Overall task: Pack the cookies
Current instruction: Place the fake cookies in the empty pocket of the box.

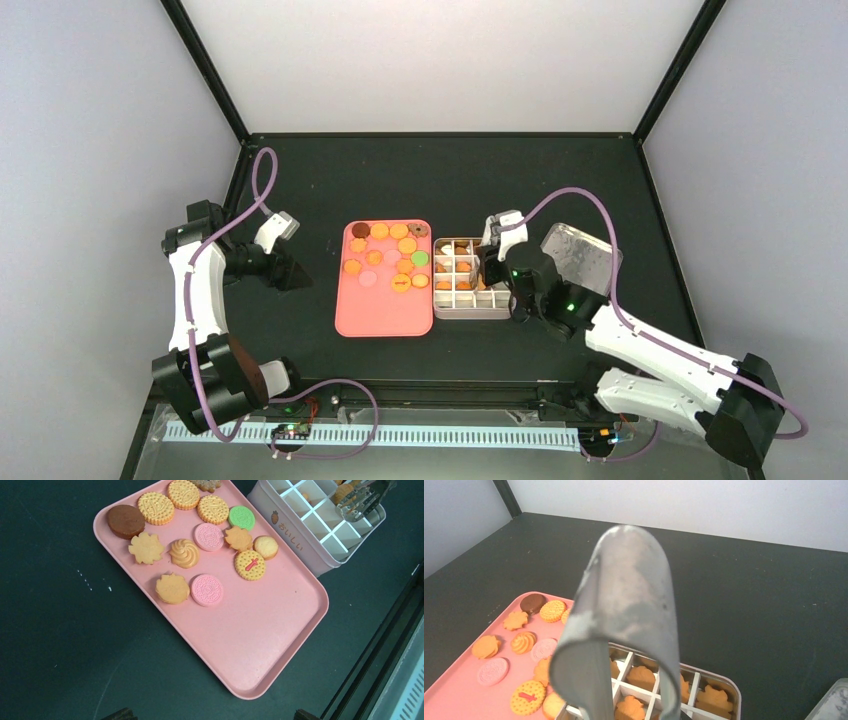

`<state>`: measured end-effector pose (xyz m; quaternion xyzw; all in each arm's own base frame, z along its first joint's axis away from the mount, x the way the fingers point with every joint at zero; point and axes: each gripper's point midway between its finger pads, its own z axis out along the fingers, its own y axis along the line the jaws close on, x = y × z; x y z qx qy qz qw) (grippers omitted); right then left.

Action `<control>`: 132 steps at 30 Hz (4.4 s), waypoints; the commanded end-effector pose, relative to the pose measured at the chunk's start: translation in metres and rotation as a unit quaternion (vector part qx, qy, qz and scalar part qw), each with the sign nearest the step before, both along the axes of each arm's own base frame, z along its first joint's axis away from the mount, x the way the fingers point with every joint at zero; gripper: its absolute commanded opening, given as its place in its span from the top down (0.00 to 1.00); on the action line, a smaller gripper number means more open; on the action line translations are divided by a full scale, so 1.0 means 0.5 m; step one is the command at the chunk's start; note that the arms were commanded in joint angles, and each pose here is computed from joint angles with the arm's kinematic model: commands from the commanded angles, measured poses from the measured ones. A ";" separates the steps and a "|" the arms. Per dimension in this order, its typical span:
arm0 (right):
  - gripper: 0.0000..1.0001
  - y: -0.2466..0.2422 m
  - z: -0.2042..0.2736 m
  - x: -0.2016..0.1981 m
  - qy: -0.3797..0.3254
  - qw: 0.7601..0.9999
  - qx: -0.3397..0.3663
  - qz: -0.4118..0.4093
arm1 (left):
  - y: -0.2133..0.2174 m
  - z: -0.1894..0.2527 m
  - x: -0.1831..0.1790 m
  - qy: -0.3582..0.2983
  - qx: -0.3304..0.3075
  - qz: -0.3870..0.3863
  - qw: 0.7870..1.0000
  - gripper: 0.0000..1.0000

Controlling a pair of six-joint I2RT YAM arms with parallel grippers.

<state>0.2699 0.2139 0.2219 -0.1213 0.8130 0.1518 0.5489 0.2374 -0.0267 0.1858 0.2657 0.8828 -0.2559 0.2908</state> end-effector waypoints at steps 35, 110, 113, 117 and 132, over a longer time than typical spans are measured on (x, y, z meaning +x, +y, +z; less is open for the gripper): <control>0.79 0.057 0.142 0.065 -0.066 0.998 -0.009 -0.007 | -0.002 0.027 0.008 -0.017 -0.009 -0.010 1.000 0.16; 0.80 -0.055 0.001 -0.014 0.003 0.999 -0.033 -0.038 | -0.002 0.031 0.001 -0.025 0.004 -0.014 1.000 0.16; 0.80 -0.050 -0.005 -0.006 0.003 0.998 -0.039 -0.041 | -0.001 0.032 0.001 -0.026 0.005 -0.013 1.000 0.16; 0.80 -0.044 -0.002 0.003 -0.001 0.998 -0.042 -0.045 | -0.001 0.034 0.002 -0.026 0.003 -0.012 1.000 0.16; 0.79 -0.019 0.120 0.020 -0.053 0.998 -0.024 -0.029 | -0.003 0.036 0.001 -0.024 0.001 -0.016 1.000 0.16</control>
